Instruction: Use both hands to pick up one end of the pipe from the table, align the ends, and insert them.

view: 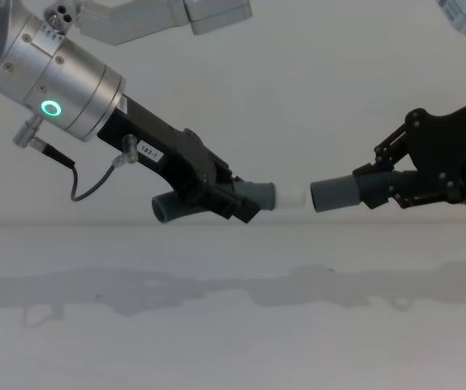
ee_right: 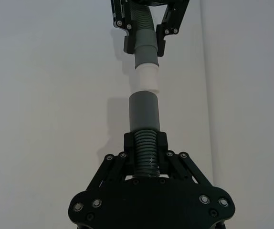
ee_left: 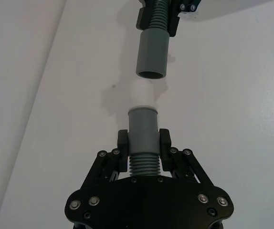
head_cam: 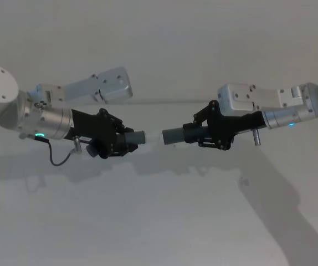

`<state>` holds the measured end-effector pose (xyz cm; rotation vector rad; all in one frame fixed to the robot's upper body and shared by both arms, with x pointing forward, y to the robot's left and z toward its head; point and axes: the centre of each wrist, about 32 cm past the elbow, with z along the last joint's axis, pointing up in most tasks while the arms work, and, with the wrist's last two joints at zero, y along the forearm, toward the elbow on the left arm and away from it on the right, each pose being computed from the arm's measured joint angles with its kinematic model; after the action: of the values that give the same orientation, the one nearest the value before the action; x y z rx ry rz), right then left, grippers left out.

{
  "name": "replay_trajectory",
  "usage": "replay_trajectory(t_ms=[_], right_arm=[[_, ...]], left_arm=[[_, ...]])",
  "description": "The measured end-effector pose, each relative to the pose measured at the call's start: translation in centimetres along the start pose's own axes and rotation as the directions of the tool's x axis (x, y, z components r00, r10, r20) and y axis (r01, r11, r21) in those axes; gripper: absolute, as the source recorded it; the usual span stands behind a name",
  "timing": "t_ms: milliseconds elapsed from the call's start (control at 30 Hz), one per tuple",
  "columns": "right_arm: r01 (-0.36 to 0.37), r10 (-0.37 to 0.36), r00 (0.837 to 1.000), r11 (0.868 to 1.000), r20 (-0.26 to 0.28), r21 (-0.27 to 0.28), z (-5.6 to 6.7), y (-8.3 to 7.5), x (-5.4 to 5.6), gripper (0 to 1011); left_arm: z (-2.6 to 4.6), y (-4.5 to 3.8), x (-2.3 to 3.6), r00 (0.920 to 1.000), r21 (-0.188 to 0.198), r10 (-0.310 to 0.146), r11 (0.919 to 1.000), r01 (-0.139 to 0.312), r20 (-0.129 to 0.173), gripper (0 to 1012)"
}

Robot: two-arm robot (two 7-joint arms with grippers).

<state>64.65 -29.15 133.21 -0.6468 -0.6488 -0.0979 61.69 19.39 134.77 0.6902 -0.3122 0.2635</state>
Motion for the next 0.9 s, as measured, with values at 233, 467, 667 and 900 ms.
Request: replay_trajectory(t_ms=[233,467,667,900], right_arm=[[-0.006,0.006,1.000,1.000,0.003,0.005,0.1,0.1,0.2,241],[-0.011,0.011,1.000,1.000,0.003,0.010,0.1,0.5,0.4,240],[-0.012,0.012,1.000,1.000,0.004,0.013,0.1,0.7,0.6,241],[-0.018,0.018,1.000,1.000,0.005,0.020,0.1,1.2,1.0,241]], left_arm=[[0.00,0.00,0.00,1.0000,0.000,0.000,1.0000,0.000,0.000,343],[0.00,0.00,0.00,1.0000,0.000,0.000,1.0000,0.000,0.000,344],[0.00,0.00,0.00,1.0000,0.000,0.000,1.0000,0.000,0.000,343],[-0.07,0.07,0.02,1.0000,0.003,0.002,1.0000,-0.002,-0.001,344]])
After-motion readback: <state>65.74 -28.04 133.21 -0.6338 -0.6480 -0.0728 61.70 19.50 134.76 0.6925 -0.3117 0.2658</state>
